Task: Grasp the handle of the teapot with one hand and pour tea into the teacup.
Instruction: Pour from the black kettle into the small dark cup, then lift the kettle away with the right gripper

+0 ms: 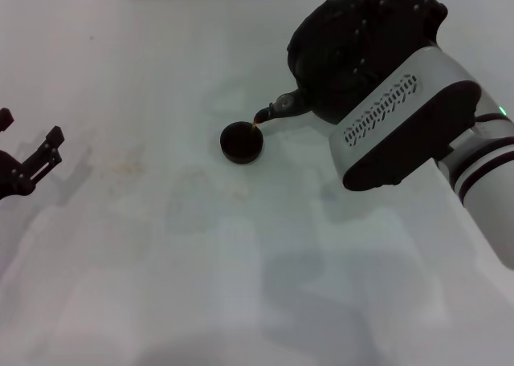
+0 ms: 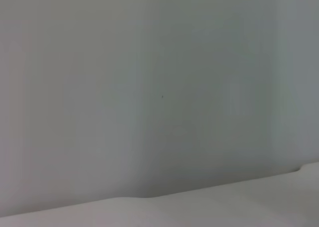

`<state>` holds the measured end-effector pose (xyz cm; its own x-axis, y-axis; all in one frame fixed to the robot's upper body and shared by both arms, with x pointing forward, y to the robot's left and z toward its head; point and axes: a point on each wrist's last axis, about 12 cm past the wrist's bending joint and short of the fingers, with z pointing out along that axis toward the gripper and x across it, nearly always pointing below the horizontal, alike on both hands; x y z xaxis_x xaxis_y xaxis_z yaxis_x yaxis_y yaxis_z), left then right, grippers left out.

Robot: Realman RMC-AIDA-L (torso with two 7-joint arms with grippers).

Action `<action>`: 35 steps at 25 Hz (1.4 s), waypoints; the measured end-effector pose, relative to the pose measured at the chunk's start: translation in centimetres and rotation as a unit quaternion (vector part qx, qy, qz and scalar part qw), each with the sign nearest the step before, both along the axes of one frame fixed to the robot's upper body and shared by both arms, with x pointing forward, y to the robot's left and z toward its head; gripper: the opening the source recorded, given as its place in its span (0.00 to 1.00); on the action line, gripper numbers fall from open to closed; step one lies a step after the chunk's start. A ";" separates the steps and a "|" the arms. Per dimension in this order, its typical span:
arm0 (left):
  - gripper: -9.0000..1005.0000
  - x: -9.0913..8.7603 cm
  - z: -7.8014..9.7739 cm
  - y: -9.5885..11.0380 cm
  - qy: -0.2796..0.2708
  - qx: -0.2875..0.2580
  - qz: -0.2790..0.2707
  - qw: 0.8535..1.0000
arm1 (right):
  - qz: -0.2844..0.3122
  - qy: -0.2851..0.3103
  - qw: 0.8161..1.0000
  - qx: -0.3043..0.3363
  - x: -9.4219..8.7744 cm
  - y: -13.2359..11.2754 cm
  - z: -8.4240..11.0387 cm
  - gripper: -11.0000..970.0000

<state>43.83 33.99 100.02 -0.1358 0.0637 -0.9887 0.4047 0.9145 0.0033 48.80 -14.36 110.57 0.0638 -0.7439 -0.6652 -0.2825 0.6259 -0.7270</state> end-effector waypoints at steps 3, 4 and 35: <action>0.82 0.1 0.0 0.0 0.002 0.001 0.001 1.000 | 0.001 -0.001 1.000 -0.003 -0.1 0.1 -0.1 0.11; 0.82 0.1 -0.1 0.0 0.002 0.001 0.001 1.000 | 0.000 -0.001 1.000 -0.004 -0.1 0.1 0.0 0.11; 0.82 0.3 0.0 0.0 0.003 0.003 0.000 1.000 | -0.009 0.023 0.999 0.044 0.4 -0.2 0.5 0.11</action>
